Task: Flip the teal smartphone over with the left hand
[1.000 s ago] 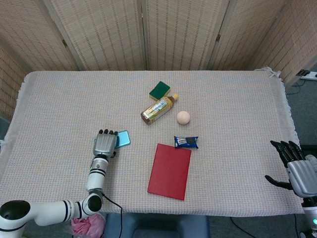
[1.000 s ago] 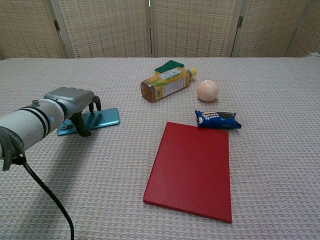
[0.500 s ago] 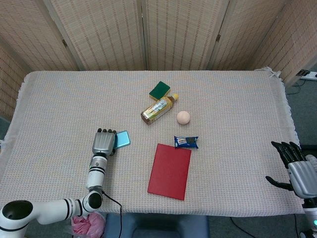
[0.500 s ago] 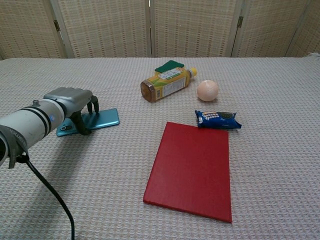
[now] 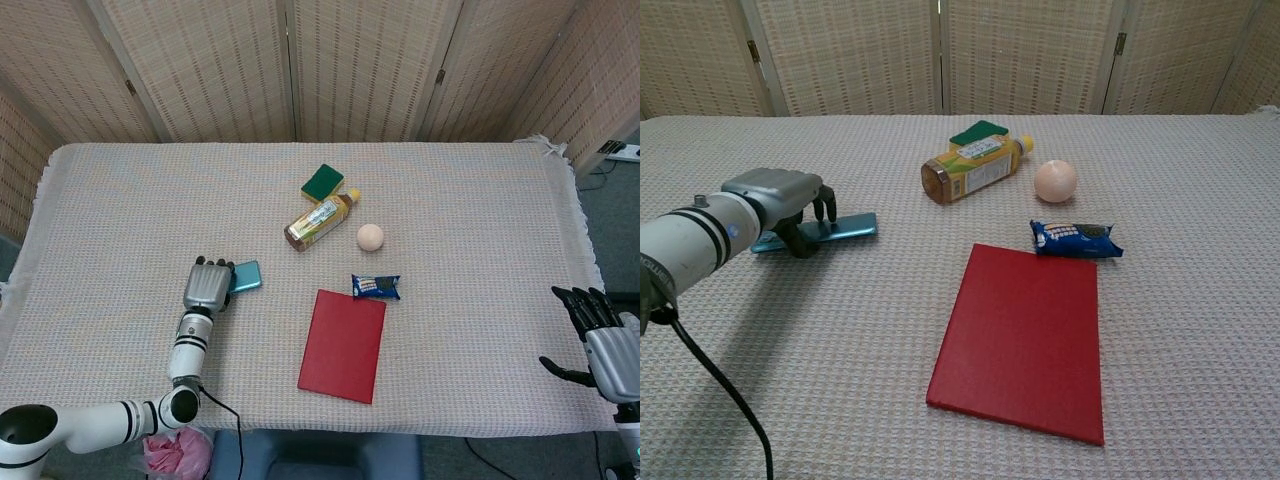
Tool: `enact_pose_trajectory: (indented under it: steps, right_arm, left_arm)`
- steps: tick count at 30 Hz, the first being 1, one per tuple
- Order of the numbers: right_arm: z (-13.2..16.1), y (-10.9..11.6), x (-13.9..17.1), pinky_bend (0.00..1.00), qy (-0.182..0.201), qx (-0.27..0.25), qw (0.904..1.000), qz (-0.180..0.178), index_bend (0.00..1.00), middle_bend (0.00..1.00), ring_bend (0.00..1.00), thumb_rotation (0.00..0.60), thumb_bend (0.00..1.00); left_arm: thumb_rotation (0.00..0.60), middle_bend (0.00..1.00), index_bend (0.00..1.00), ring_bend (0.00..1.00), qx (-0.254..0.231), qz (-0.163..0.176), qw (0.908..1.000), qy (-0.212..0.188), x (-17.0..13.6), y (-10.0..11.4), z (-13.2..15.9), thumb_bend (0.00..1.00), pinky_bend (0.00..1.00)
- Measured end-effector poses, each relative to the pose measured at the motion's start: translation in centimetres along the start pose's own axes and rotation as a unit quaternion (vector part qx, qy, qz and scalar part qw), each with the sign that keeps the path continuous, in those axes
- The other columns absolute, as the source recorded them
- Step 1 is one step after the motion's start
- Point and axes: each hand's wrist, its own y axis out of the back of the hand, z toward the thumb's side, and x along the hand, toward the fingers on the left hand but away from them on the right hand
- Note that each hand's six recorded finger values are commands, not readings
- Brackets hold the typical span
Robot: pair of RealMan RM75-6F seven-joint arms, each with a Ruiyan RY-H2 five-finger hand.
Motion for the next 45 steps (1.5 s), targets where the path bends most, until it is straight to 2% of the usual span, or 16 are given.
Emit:
enact_pose_trajectory:
  steps: [9, 14, 18, 21, 25, 27, 31, 34, 39, 45]
  right_arm:
    - [0.1, 0.1, 0.1, 0.07, 0.001, 0.001, 1.0, 0.0, 0.08, 0.15, 0.08, 0.6, 0.06]
    - [0.2, 0.3, 0.4, 0.07, -0.001, 0.003, 1.0, -0.002, 0.08, 0.15, 0.09, 0.6, 0.06]
    - [0.1, 0.4, 0.6, 0.07, -0.005, 0.004, 1.0, -0.004, 0.08, 0.15, 0.09, 0.6, 0.06]
    - [0.1, 0.5, 0.8, 0.07, -0.006, 0.004, 1.0, -0.005, 0.08, 0.15, 0.09, 0.6, 0.06]
    - [0.2, 0.5, 0.8, 0.07, -0.005, 0.005, 1.0, -0.006, 0.08, 0.15, 0.09, 0.6, 0.06]
    - [0.3, 0.6, 0.8, 0.07, -0.003, 0.006, 1.0, -0.007, 0.08, 0.15, 0.09, 0.6, 0.06]
    - [0.4, 0.8, 0.9, 0.07, -0.001, 0.01, 0.9999, -0.009, 0.08, 0.15, 0.09, 0.6, 0.06]
    - [0.3, 1.1, 1.0, 0.07, -0.002, 0.013, 0.9999, -0.011, 0.08, 0.15, 0.09, 0.6, 0.06]
    - [0.0, 1.2, 1.1, 0.07, -0.004, 0.018, 0.9998, -0.01, 0.08, 0.15, 0.09, 0.6, 0.06]
    - [-0.2, 1.0, 0.9, 0.07, -0.004, 0.021, 0.9998, -0.005, 0.08, 0.15, 0.09, 0.6, 0.1]
  left_arm:
    - [0.6, 0.59, 0.51, 0.41, 0.001, 0.007, 0.9993, -0.036, -0.9, 1.8, -1.0, 0.61, 0.21]
    - [0.6, 0.62, 0.53, 0.42, -0.005, -0.004, 0.9995, -0.032, -0.3, 1.9, -1.5, 0.61, 0.21]
    - [0.6, 0.61, 0.51, 0.42, -0.001, -0.012, 0.9996, -0.027, 0.4, 2.0, -2.1, 0.61, 0.21]
    - [0.6, 0.48, 0.39, 0.38, 0.001, -0.02, 0.9995, -0.023, 0.7, 2.0, -2.6, 0.6, 0.21]
    - [0.6, 0.23, 0.18, 0.22, -0.016, -0.022, 0.9994, -0.02, 0.8, 2.3, -3.0, 0.6, 0.21]
    - [0.6, 0.18, 0.13, 0.17, -0.034, -0.019, 0.999, -0.02, 0.6, 2.7, -3.2, 0.58, 0.21]
    - [0.6, 0.17, 0.1, 0.15, -0.076, 0.003, 0.9968, -0.021, 0.2, 3.9, -3.6, 0.46, 0.21]
    - [0.6, 0.17, 0.1, 0.15, -0.111, 0.032, 0.993, -0.022, -0.7, 5.1, -4.5, 0.38, 0.21]
    - [0.6, 0.17, 0.11, 0.15, -0.148, 0.088, 0.9849, -0.013, -3.1, 6.4, -7.3, 0.36, 0.21]
    - [0.6, 0.17, 0.17, 0.15, -0.151, 0.135, 0.9792, 0.015, -7.3, 5.7, -11.6, 0.36, 0.21]
